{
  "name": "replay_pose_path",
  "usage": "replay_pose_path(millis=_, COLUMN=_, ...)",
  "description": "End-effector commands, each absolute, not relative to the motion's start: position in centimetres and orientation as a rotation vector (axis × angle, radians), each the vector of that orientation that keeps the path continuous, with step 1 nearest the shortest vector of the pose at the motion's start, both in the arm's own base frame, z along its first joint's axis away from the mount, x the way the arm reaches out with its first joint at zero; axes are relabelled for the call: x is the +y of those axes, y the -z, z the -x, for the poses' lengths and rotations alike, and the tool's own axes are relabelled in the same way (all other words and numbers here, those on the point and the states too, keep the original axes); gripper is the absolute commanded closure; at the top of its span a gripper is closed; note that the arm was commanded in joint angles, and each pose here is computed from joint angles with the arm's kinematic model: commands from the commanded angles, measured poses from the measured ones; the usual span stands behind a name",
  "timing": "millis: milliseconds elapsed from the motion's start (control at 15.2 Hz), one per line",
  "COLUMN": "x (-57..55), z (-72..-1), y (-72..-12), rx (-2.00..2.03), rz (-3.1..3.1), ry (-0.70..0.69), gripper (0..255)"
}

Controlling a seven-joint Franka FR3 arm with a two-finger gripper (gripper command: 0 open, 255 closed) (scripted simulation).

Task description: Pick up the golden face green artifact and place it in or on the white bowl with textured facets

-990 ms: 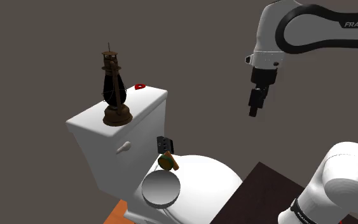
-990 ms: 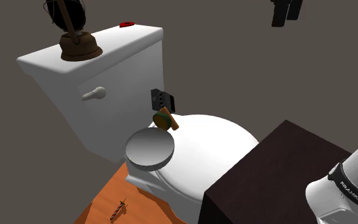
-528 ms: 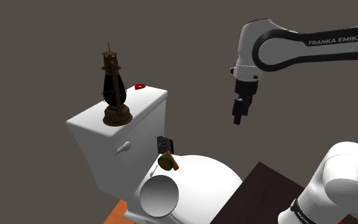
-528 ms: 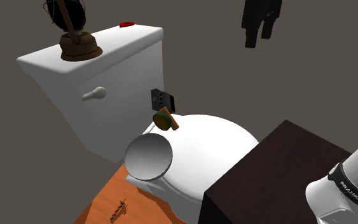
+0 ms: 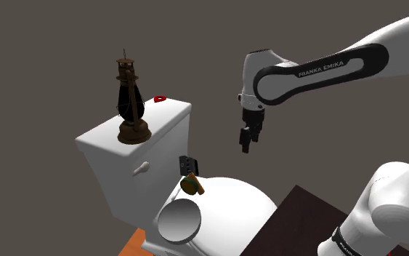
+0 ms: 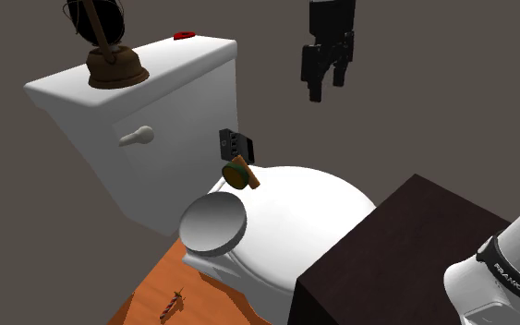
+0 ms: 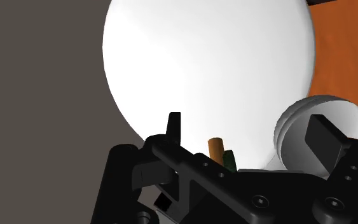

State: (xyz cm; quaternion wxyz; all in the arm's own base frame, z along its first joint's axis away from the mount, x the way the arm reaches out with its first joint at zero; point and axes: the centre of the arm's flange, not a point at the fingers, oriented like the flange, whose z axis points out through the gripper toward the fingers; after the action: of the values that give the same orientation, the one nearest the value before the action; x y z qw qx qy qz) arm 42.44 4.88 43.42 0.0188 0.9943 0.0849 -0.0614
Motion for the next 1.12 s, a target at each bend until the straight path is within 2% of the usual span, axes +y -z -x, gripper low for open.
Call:
replay_pose_path(millis=0, x=5.8, z=-44.1, y=-41.4, rx=0.274, rz=-3.082, ry=0.189, gripper=0)
replay_pose_path(millis=1056, x=11.1, z=-57.5, y=-25.8, rx=0.351, rz=-3.038, ry=0.192, gripper=0)
